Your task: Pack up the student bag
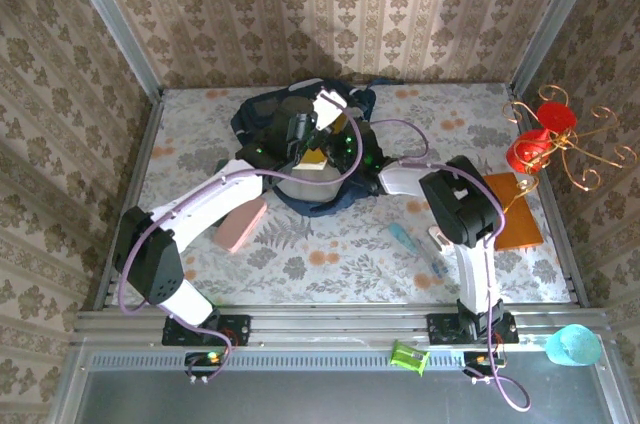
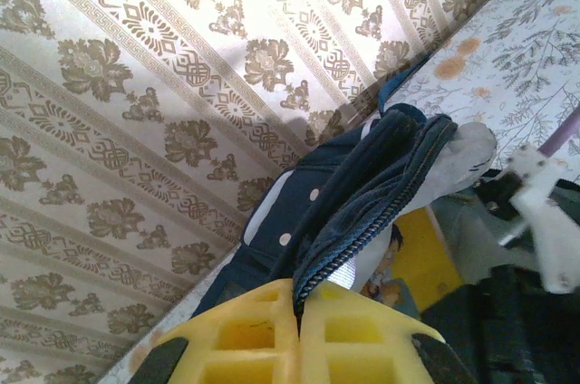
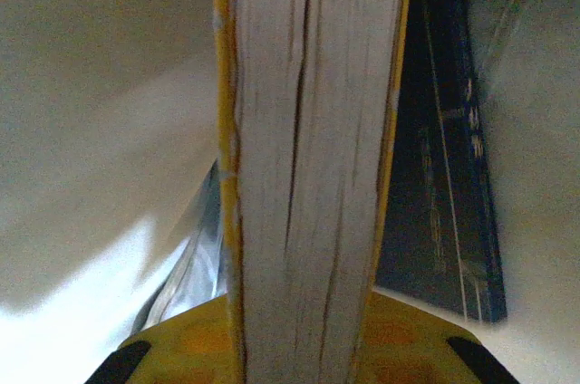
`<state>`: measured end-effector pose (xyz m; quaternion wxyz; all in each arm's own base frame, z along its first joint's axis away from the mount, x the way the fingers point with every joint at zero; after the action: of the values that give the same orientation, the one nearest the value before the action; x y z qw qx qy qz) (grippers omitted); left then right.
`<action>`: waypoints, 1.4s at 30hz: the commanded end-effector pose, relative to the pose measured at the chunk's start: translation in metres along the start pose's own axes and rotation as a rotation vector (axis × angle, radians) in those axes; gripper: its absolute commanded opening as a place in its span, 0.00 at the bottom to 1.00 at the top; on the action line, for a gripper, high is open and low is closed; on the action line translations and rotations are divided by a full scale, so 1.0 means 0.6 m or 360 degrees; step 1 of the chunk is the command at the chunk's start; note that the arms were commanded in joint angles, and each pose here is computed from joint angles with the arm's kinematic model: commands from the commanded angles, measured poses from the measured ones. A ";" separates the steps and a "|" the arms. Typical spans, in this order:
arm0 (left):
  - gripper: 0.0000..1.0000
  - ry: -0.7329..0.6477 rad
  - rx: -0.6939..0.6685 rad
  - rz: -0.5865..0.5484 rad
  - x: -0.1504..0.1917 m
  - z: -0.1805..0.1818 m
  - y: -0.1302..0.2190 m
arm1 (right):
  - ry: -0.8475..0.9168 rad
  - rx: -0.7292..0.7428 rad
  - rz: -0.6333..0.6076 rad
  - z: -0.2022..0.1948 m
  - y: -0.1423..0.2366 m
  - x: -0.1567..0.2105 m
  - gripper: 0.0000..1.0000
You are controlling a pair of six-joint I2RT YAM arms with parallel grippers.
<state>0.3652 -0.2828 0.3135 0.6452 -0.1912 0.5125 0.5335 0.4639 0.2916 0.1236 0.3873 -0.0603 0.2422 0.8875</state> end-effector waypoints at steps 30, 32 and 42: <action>0.00 0.0479 0.0102 0.0010 0.006 -0.004 -0.004 | 0.0683 0.0551 0.0054 -0.118 0.290 0.013 0.71; 0.00 0.0512 0.0123 0.0018 0.011 -0.008 0.001 | 0.0679 0.0584 0.0076 -0.129 0.267 0.010 0.73; 0.00 0.0432 0.0135 0.0098 0.045 -0.047 0.024 | 0.0576 0.0507 0.0131 -0.158 0.168 -0.027 0.42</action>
<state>0.3465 -0.2891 0.2624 0.5509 -0.1867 0.6287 0.5162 0.3750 0.1786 0.0707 0.2867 -0.1247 0.4740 0.8231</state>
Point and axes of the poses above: each hand's point on the last joint's axis, 136 mm out from that joint toward the fingers, its own y axis back along the fingers, its own z axis along the line the jaws close on, x = y × z, the point moved 4 cm from there along y, back along the fingers, and after that the axes turned 9 degrees about y, right-handed, at the moved point
